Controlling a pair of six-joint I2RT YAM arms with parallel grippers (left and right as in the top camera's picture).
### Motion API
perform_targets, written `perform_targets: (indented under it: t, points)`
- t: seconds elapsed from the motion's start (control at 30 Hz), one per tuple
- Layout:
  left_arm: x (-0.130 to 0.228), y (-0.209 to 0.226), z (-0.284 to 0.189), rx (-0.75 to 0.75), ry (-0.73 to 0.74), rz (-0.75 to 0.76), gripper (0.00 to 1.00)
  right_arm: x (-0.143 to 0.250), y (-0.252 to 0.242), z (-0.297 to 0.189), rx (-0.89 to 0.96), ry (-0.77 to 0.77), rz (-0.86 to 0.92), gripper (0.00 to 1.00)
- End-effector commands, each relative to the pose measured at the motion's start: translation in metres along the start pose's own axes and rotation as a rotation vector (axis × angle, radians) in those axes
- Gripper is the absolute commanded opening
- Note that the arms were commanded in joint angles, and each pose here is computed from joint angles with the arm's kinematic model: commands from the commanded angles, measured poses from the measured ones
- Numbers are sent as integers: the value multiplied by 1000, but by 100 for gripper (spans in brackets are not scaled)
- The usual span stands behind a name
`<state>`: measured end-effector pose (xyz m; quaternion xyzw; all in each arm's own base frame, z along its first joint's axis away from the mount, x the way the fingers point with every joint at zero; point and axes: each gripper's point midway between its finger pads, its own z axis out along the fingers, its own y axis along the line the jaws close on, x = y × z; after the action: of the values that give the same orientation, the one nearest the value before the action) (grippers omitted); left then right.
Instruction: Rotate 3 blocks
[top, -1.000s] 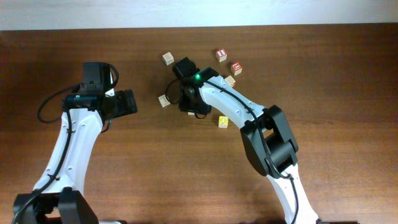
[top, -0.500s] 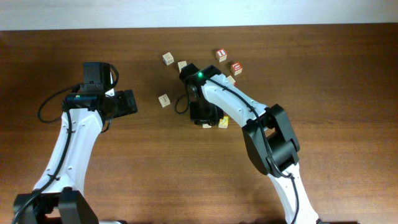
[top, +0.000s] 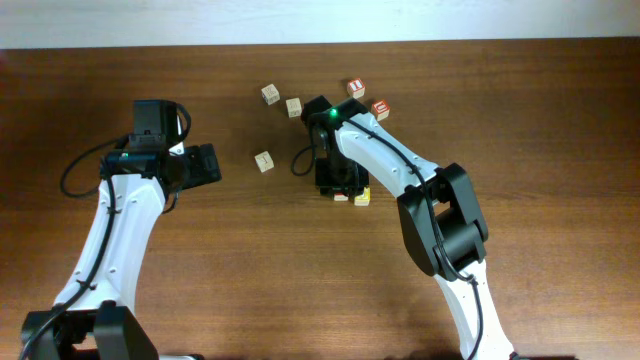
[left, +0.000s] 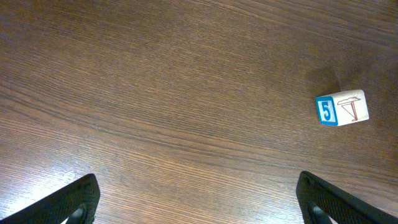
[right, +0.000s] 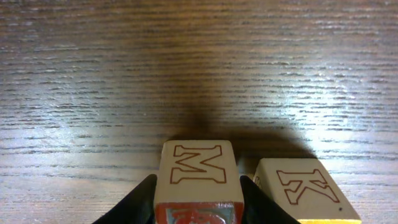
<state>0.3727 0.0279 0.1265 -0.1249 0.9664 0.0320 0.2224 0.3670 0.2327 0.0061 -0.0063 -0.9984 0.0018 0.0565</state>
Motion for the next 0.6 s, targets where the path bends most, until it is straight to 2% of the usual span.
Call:
perform_targets:
  t: [0.0,0.27,0.4,0.57]
  points:
    - [-7,1,-3,-8,-18,-19,99,0,4,-1,-21,10,1,43]
    - [-7,1,-3,-8,-18,-19,99,-12,13,-36,-48,-47,-30,54]
    - [-7,1,-3,-8,-18,-19,99,-27,24,-67,-85,-125,-124,55]
    - [-7,1,-3,-8,-18,-19,99,-49,110,-87,-264,-349,-313,56]
